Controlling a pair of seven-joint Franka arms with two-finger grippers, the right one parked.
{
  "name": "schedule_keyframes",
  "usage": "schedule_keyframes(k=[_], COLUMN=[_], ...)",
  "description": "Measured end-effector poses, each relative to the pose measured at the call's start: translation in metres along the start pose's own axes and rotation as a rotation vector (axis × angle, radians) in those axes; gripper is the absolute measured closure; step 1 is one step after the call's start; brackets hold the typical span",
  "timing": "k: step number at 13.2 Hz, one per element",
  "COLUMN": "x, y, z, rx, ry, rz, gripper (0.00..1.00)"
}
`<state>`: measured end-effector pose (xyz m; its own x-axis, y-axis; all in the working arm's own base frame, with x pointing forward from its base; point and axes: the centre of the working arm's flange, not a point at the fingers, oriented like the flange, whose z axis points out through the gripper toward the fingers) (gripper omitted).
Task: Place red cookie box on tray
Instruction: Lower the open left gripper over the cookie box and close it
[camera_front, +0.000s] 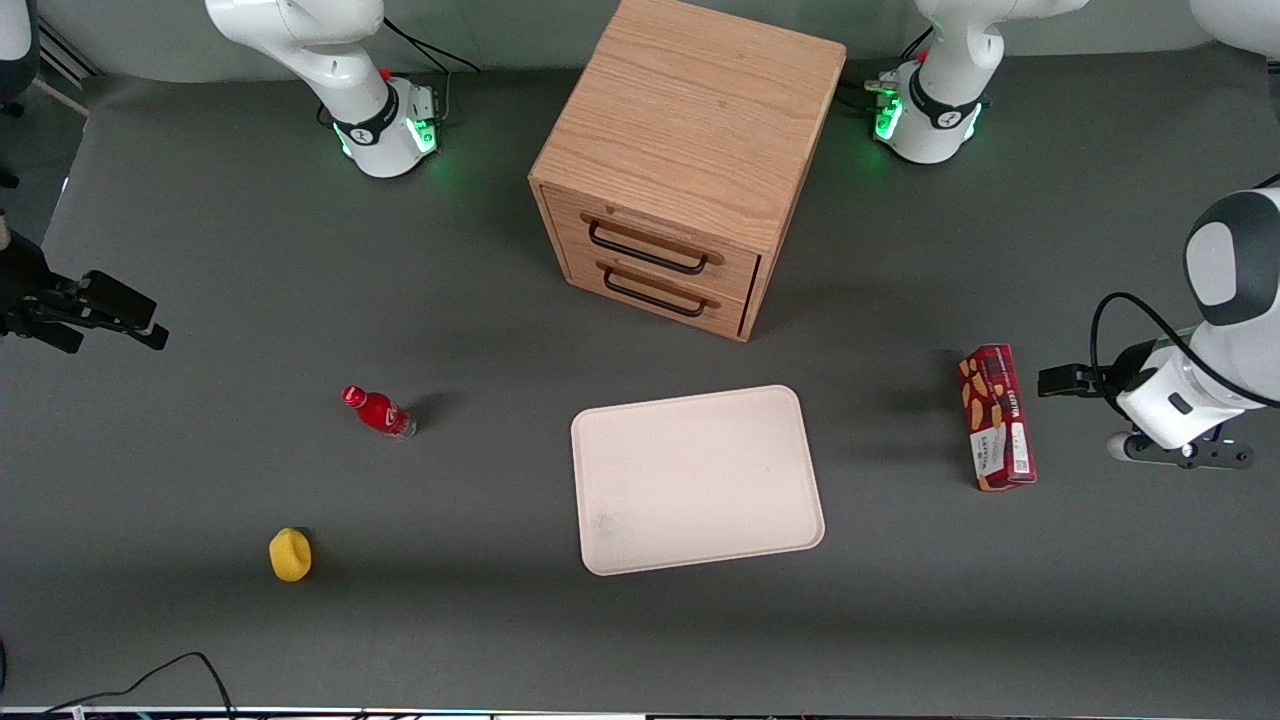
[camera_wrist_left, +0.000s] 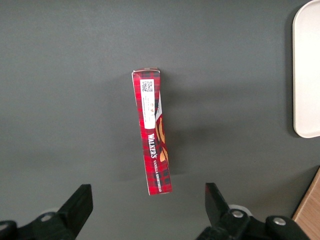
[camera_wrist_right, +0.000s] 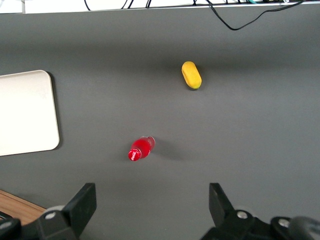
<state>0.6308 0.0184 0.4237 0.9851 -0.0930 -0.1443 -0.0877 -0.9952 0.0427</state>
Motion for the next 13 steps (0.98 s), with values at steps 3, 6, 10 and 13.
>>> schedule_keyframes(k=[3, 6, 10, 13], x=[0.003, 0.019, 0.034, 0.032], y=[-0.004, -0.007, -0.009, -0.007], z=[0.015, 0.057, 0.132, 0.179], rx=[0.003, 0.008, 0.018, 0.016], ry=[0.022, 0.043, 0.094, 0.065], rz=[0.005, 0.007, 0.007, 0.011], gripper=[0.0, 0.0, 0.0, 0.37])
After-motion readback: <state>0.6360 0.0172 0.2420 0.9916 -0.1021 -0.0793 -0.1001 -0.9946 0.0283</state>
